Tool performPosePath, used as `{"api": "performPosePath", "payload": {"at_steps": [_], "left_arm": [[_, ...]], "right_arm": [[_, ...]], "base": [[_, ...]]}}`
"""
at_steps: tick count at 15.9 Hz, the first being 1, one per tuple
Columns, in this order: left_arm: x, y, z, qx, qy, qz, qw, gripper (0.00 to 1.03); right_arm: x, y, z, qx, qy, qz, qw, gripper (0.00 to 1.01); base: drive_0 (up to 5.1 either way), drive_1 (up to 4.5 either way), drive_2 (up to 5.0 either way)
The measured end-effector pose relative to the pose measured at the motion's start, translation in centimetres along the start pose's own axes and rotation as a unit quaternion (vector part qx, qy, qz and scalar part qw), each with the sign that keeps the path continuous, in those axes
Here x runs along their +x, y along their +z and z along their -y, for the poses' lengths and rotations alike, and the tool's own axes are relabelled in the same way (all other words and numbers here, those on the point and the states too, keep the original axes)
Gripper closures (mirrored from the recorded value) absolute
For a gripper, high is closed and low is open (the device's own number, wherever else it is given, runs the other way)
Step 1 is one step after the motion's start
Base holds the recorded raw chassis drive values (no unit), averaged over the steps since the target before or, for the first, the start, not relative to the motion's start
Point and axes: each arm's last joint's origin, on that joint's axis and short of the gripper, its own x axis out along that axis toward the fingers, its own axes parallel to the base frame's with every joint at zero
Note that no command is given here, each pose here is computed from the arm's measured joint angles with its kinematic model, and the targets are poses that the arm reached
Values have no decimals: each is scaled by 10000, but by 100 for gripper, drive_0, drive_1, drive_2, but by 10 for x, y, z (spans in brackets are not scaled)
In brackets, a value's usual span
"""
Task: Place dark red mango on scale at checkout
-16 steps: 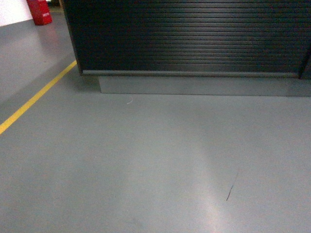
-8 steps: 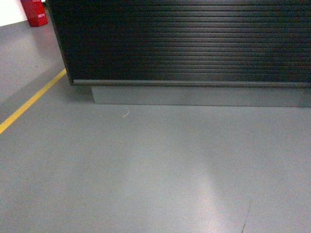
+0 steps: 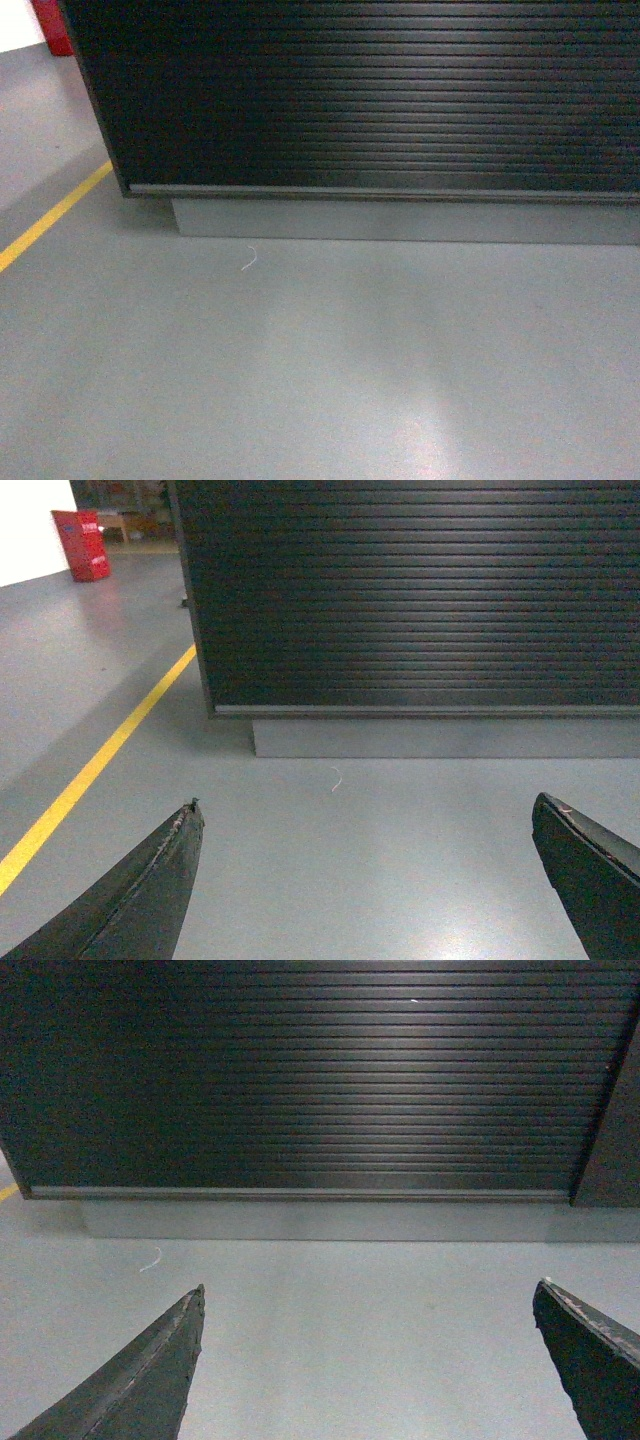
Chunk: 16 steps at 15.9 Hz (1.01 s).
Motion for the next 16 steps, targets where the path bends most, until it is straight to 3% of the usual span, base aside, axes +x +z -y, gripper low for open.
{"api": "performPosePath", "payload": {"at_steps": [16], "left_arm": [[0,0,0,0,0,-6,10000,5]], "right_arm": [[0,0,0,0,0,-4,10000,3]], "base": [[0,391,-390]]}}
